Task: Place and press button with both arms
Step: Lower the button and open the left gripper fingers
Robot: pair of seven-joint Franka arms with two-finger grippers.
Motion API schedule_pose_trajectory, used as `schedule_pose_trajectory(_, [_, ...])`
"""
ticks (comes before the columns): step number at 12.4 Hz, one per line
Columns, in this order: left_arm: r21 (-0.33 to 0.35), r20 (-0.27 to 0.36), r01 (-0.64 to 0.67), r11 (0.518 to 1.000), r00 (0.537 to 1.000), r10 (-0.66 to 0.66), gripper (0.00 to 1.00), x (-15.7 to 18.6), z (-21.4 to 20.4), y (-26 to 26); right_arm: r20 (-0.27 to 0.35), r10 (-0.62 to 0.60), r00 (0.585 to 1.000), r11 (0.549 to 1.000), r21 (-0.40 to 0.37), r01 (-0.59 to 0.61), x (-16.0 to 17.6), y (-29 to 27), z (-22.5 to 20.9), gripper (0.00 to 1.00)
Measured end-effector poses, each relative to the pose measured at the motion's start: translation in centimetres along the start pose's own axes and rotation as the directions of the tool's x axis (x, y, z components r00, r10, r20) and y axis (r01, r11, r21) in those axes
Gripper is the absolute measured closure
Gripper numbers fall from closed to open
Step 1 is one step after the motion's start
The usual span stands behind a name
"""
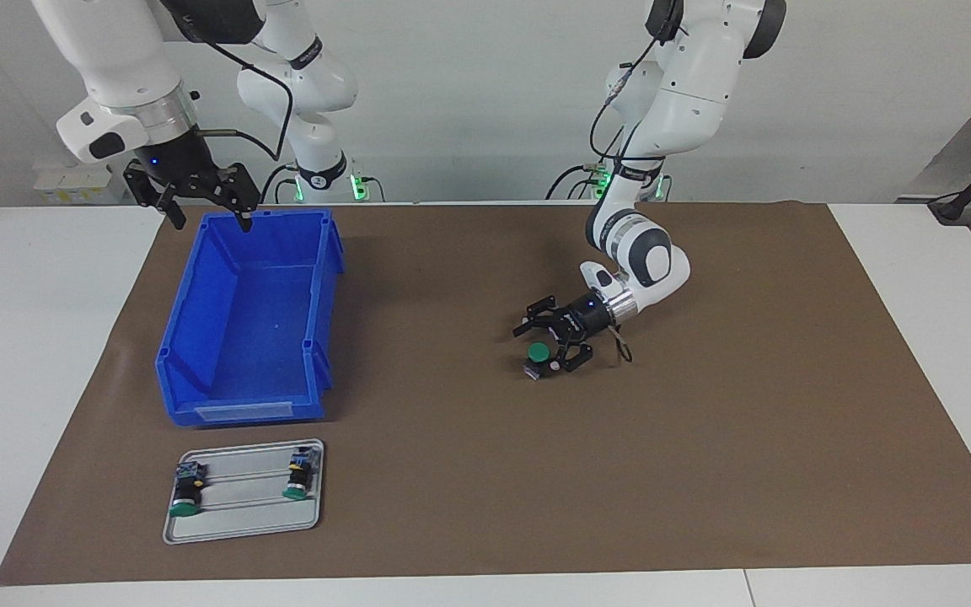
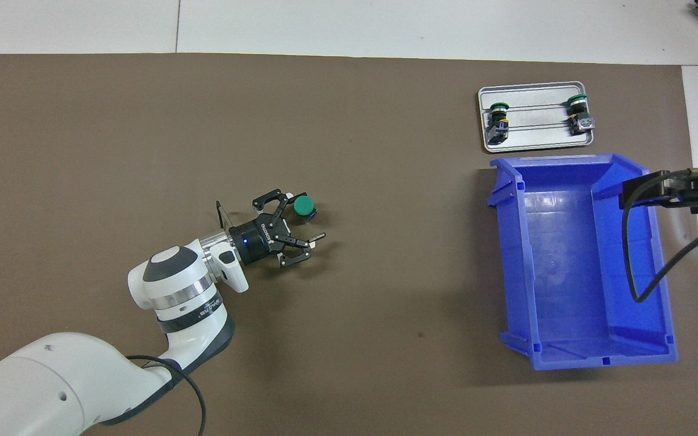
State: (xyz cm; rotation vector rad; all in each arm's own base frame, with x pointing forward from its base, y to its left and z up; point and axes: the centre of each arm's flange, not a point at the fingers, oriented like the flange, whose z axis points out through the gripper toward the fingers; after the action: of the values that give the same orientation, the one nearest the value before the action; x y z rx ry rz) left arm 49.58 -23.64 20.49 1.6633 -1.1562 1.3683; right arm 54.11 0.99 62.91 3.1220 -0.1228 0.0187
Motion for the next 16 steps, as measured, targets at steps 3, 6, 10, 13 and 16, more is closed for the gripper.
schedule_pose_trajectory(3, [0.016, 0.028, -0.009, 1.000, 1.000, 0.008, 0.05, 0.1, -0.3, -0.4, 0.000, 0.000, 1.000, 1.000, 0.000, 0.000, 0.0, 0.0, 0.0, 0.00])
schedule_pose_trajectory(6, [0.022, 0.044, -0.013, 1.000, 0.999, 0.012, 0.05, 0.3, -0.3, -0.4, 0.000, 0.000, 1.000, 1.000, 0.000, 0.000, 0.0, 0.0, 0.0, 0.00])
schedule_pose_trajectory(10, [0.024, 0.077, -0.023, 0.999, 0.997, 0.022, 0.05, 0.9, -0.1, 0.0, 0.000, 0.000, 1.000, 1.000, 0.000, 0.000, 0.0, 0.0, 0.0, 0.00])
schedule_pose_trajectory(13, [0.034, 0.108, -0.034, 0.999, 0.994, 0.030, 0.05, 1.4, -0.3, 0.1, 0.000, 0.000, 1.000, 1.000, 0.000, 0.000, 0.0, 0.0, 0.0, 0.00])
schedule_pose_trajectory(16, [0.029, 0.120, -0.034, 0.999, 0.992, 0.030, 0.05, 1.7, 0.1, 0.5, 0.000, 0.000, 1.000, 1.000, 0.000, 0.000, 0.0, 0.0, 0.0, 0.00])
